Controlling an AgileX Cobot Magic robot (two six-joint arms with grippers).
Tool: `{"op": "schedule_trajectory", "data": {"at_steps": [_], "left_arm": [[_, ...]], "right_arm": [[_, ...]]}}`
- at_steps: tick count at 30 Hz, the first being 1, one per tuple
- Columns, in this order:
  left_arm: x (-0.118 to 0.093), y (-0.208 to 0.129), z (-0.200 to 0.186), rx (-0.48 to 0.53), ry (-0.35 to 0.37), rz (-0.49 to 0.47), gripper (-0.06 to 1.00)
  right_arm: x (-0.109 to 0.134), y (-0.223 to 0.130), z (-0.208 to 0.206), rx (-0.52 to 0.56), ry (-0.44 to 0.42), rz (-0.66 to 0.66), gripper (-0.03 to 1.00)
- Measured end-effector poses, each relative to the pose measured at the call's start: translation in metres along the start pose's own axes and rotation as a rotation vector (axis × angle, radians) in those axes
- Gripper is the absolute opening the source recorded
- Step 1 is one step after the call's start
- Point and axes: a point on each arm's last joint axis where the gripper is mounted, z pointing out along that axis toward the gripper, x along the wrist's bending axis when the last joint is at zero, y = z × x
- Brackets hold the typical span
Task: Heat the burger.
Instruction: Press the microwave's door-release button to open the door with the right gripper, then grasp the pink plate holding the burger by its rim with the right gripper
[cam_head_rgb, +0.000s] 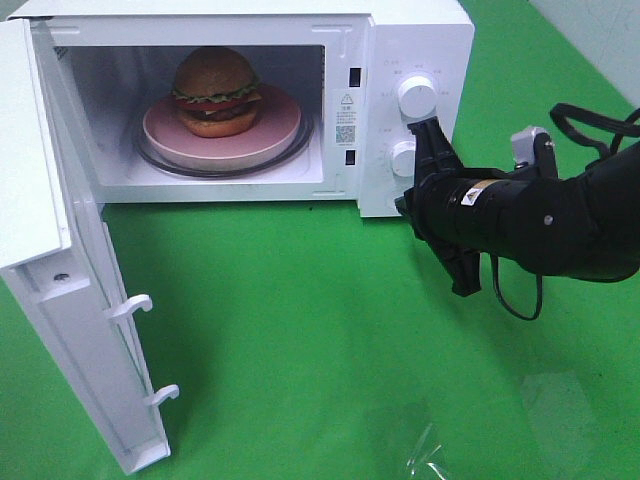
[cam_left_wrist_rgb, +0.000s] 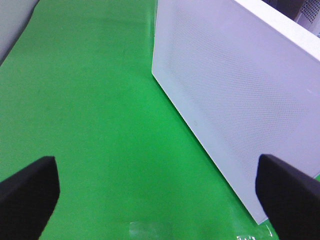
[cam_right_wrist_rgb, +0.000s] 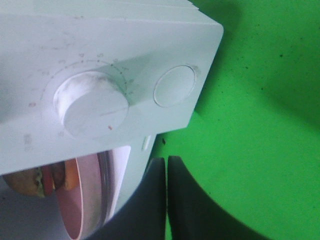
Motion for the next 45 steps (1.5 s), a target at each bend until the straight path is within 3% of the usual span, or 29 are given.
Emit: {"op": "schedule_trajectory", "data": {"at_steps": [12, 15, 19, 31, 35, 37, 39, 45], "left_arm": [[0.000, 0.000, 0.000, 0.000, 0.000, 0.000, 0.99], [0.000, 0.000, 0.000, 0.000, 0.000, 0.000, 0.99], [0.000, 0.000, 0.000, 0.000, 0.000, 0.000, 0.99], [0.000, 0.000, 0.000, 0.000, 0.000, 0.000, 0.99], [0.000, 0.000, 0.000, 0.000, 0.000, 0.000, 0.99], [0.000, 0.000, 0.000, 0.000, 0.000, 0.000, 0.99], [0.000, 0.000, 0.000, 0.000, 0.000, 0.000, 0.99], [0.000, 0.000, 0.000, 0.000, 0.000, 0.000, 0.99]], "right_arm": [[0.019, 0.000, -0.029, 0.098, -0.047, -0.336, 0.04], [0.020, 0.000, -0.031, 0.106, -0.050, -0.361, 0.04], [0.025, -0.001, -0.043, 0.164, -0.069, -0.533, 0.04], [0.030, -0.003, -0.065, 0.275, -0.085, -0.818, 0.05], [0.030, -0.006, -0.068, 0.356, -0.117, -0.921, 0.05], [0.034, -0.007, -0.069, 0.391, -0.120, -0.990, 0.05], [0.042, -0.006, -0.071, 0.445, -0.126, -1.159, 0.06], [0.050, -0.003, -0.073, 0.488, -0.143, -1.375, 0.07]]}}
